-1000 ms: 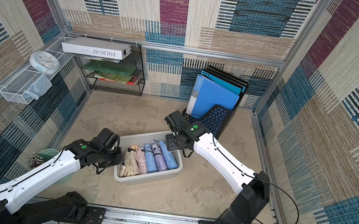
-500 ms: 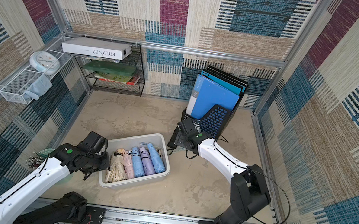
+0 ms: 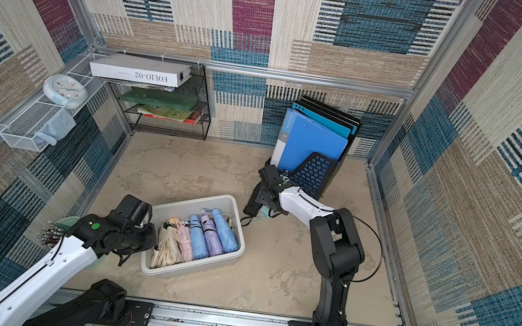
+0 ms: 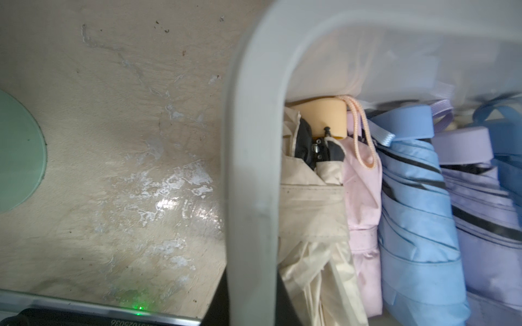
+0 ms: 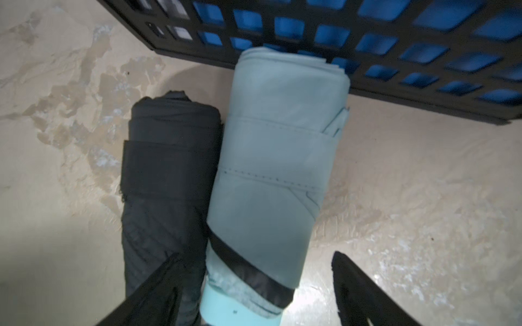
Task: Put the umbrella into the storage box
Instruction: Move the storage box to the center of the board, then pick up the umbrella from the center of the board.
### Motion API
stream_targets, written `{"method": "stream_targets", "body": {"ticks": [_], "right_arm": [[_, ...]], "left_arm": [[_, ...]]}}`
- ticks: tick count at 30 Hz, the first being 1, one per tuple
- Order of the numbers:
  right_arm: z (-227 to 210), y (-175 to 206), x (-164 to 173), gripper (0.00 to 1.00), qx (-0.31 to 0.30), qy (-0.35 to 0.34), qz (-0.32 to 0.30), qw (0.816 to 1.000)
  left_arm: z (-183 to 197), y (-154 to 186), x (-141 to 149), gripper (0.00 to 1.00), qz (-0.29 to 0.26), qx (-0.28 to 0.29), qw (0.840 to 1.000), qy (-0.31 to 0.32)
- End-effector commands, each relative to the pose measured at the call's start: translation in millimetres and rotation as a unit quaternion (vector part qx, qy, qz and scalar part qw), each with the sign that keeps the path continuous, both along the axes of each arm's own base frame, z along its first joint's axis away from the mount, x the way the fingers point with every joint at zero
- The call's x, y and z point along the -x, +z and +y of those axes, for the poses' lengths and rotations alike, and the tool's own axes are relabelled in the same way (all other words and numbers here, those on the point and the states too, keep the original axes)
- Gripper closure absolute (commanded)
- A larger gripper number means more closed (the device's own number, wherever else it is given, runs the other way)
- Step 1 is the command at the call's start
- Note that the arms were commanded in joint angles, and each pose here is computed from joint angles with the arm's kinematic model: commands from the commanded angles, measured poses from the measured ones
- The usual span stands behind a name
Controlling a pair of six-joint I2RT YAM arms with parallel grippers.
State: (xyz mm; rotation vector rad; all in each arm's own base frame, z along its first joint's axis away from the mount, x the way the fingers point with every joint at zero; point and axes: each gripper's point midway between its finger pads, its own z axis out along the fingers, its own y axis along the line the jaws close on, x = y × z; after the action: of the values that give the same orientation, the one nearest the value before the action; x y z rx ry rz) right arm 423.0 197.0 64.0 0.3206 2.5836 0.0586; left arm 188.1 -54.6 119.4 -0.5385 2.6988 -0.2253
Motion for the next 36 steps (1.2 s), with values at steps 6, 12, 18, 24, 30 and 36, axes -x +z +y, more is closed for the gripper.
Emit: {"method": "stream_targets", "body": {"ticks": [6, 12, 18, 24, 30, 36], "right_arm": [[-6, -12, -20, 0.16, 0.018, 0.002, 0.003, 1.0], [-6, -21, -31, 0.18, 0.021, -0.001, 0.008, 1.0], [-7, -41, -27, 0.19, 0.029, -0.009, 0.037, 0.999], [-10, -55, -18, 0.27, 0.036, -0.011, 0.066, 0.997], [-11, -52, -8, 0.45, 0.026, -0.007, 0.065, 0.998], [-11, -35, 5, 0.53, 0.006, 0.004, 0.062, 0.998]], "left_arm": [[-3, 6, -13, 1.0, -0.036, 0.004, 0.999, -0.006], [-4, 6, -14, 1.0, -0.038, 0.007, 0.999, -0.007], [-5, 6, -13, 1.0, -0.04, 0.013, 0.999, -0.006], [-7, 6, -15, 1.0, -0.045, 0.021, 0.999, -0.004], [-13, 7, -21, 1.0, -0.053, 0.038, 0.998, 0.001], [-23, 10, -34, 1.0, -0.076, 0.063, 0.995, -0.001]]}}
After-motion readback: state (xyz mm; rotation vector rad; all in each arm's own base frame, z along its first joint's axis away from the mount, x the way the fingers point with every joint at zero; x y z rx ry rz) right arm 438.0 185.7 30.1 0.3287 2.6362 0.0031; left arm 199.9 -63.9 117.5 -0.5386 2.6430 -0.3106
